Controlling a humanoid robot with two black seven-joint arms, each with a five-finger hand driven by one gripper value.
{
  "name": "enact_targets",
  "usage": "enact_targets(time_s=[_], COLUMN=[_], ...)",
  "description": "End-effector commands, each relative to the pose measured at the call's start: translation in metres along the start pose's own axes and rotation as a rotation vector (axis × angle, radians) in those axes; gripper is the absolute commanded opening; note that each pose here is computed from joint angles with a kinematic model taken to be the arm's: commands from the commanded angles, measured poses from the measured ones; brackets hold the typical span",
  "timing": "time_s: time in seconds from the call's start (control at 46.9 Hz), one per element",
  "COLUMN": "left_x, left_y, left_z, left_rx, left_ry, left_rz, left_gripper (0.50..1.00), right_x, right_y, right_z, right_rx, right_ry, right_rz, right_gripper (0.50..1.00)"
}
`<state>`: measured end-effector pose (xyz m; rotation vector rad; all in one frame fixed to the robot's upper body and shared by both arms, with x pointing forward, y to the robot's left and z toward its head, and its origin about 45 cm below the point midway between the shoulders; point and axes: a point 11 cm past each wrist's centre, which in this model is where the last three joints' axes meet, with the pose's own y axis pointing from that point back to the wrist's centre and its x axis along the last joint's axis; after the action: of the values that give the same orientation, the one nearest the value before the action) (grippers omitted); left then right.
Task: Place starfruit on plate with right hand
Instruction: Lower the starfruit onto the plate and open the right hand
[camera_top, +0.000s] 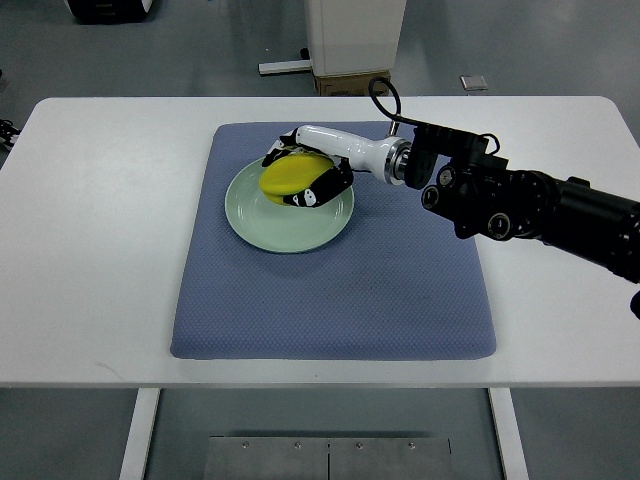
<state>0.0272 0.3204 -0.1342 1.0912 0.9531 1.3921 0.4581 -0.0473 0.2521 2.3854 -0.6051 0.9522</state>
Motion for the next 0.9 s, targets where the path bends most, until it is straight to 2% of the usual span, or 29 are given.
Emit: enact_targets(time_s=[0.0, 0.427, 0.448, 0.469, 0.491, 0.533, 0.555, 0.576, 0.619, 0.875], left_x=[0.0, 0.0, 0.0, 0.0, 0.0, 0.0, 0.0, 0.0, 0.0, 0.0], left_y=[0.0, 0.0, 0.0, 0.0, 0.0, 0.0, 0.0, 0.0, 0.0, 0.0], left_z=[0.0, 0.0, 0.0, 0.0, 0.0, 0.0, 0.0, 0.0, 0.0, 0.0], left_rx=[0.0, 0.0, 0.0, 0.0, 0.0, 0.0, 0.0, 0.0, 0.0, 0.0], left_ry=[0.0, 0.001, 0.0, 0.0, 0.0, 0.0, 0.0, 0.0, 0.0, 0.0], left_rz=[0.0, 0.0, 0.0, 0.0, 0.0, 0.0, 0.0, 0.0, 0.0, 0.0], left_gripper=[1.0, 1.0, 1.0, 1.0, 1.0, 1.0, 1.0, 1.0, 1.0, 1.0], right_x=[-0.001, -0.026, -0.027, -0.027, -0.027, -0.025, -0.025, -0.024, -0.024, -0.016], right_y=[0.0, 0.004, 0.004, 0.004, 0.004, 0.004, 0.004, 0.004, 0.004, 0.003], right_z=[0.001, 0.023, 0.024, 0.024, 0.024, 0.024, 0.023, 0.023, 0.022, 0.018], right_rx=[-0.01, -0.083, -0.085, -0.085, -0.086, -0.086, -0.084, -0.083, -0.081, -0.071], right_ry=[-0.001, -0.01, -0.013, -0.015, -0.017, -0.019, -0.021, -0.024, -0.027, -0.062], right_rz=[-0.004, -0.059, -0.059, -0.058, -0.057, -0.052, -0.05, -0.047, -0.046, -0.017], right_gripper=[0.5, 0.506, 0.543, 0.601, 0.677, 0.867, 0.936, 0.985, 0.998, 1.0])
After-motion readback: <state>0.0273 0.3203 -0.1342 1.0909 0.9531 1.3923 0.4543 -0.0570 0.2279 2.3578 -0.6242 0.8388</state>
